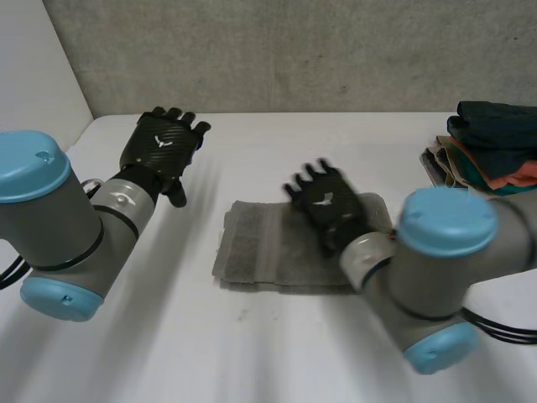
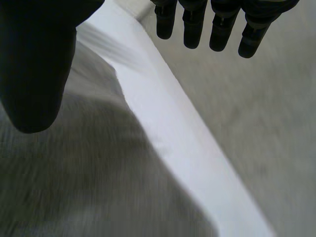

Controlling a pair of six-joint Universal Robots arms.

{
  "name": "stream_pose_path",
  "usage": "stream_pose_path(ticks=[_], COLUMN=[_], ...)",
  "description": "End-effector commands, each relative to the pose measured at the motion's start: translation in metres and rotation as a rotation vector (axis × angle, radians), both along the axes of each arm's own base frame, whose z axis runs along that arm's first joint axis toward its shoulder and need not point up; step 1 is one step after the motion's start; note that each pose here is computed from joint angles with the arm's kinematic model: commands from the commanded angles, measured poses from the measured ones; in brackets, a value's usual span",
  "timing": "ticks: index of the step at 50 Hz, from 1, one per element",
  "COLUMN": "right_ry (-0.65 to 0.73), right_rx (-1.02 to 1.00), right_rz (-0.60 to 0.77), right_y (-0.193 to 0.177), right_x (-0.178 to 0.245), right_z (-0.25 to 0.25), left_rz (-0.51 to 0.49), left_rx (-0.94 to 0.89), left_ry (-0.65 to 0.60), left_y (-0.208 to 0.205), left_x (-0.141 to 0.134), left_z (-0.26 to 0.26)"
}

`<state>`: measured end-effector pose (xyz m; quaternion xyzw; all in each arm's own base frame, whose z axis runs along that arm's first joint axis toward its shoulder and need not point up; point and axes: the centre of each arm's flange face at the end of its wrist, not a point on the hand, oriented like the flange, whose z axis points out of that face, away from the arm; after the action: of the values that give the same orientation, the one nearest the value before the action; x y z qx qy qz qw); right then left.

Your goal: Fold the laundry.

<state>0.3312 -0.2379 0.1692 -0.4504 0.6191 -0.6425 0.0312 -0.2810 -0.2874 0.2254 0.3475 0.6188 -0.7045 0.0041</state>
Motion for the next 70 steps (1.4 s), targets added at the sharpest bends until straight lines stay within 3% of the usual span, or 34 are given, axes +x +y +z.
stream_pose_path(ticks=[1, 6, 10, 12, 15, 18, 23, 28, 34, 40, 43, 48, 53, 59, 70], right_ry=[0.058, 0.160, 0.118, 0.046, -0.014, -0.035, 0.006, 0.091, 0.142, -0.168, -0.279, -0.313, -0.241, -0.191, -0.106], right_rx=[0.269, 0.274, 0.074, -0.100, -0.235, -0.248, -0.145, -0.044, 0.068, 0.077, 0.121, 0.194, 0.328, 0.474, 0.602], right_rz=[-0.176, -0.305, -0.387, -0.369, -0.254, -0.139, 0.188, 0.321, 0.245, 0.011, -0.098, -0.170, -0.182, -0.149, -0.144], right_y=[-0.007, -0.035, -0.067, -0.073, -0.053, -0.037, 0.026, 0.063, 0.060, 0.003, -0.024, -0.040, -0.043, -0.050, -0.052], right_x=[-0.056, -0.097, -0.111, -0.099, -0.066, -0.034, 0.032, 0.049, 0.036, -0.008, -0.033, -0.049, -0.043, -0.036, -0.031], right_z=[-0.025, -0.045, -0.031, 0.004, 0.046, 0.048, 0.000, -0.032, -0.033, 0.042, 0.054, 0.058, 0.041, 0.012, -0.035], left_rz=[-0.028, -0.032, -0.036, -0.036, -0.037, -0.037, -0.036, -0.034, -0.063, -0.120, -0.157, -0.251, -0.201, -0.053, -0.005], left_rx=[-0.012, 0.000, 0.003, 0.003, 0.000, -0.005, -0.001, 0.015, 0.016, 0.015, 0.035, 0.162, 0.269, 0.375, 0.506], left_ry=[0.005, 0.000, -0.002, -0.002, 0.000, 0.002, 0.000, -0.006, 0.026, 0.192, 0.259, 0.313, 0.270, 0.157, 0.013], left_y=[0.005, 0.006, 0.008, 0.008, 0.009, 0.011, 0.013, 0.016, 0.023, 0.027, 0.031, 0.051, 0.058, 0.061, 0.070], left_x=[-0.009, -0.011, -0.011, -0.011, -0.012, -0.011, -0.009, -0.008, -0.018, -0.041, -0.053, -0.090, -0.110, -0.108, -0.096], left_z=[-0.001, -0.006, -0.007, -0.007, -0.005, -0.003, -0.003, -0.008, -0.003, 0.025, 0.034, 0.019, -0.012, -0.052, -0.091])
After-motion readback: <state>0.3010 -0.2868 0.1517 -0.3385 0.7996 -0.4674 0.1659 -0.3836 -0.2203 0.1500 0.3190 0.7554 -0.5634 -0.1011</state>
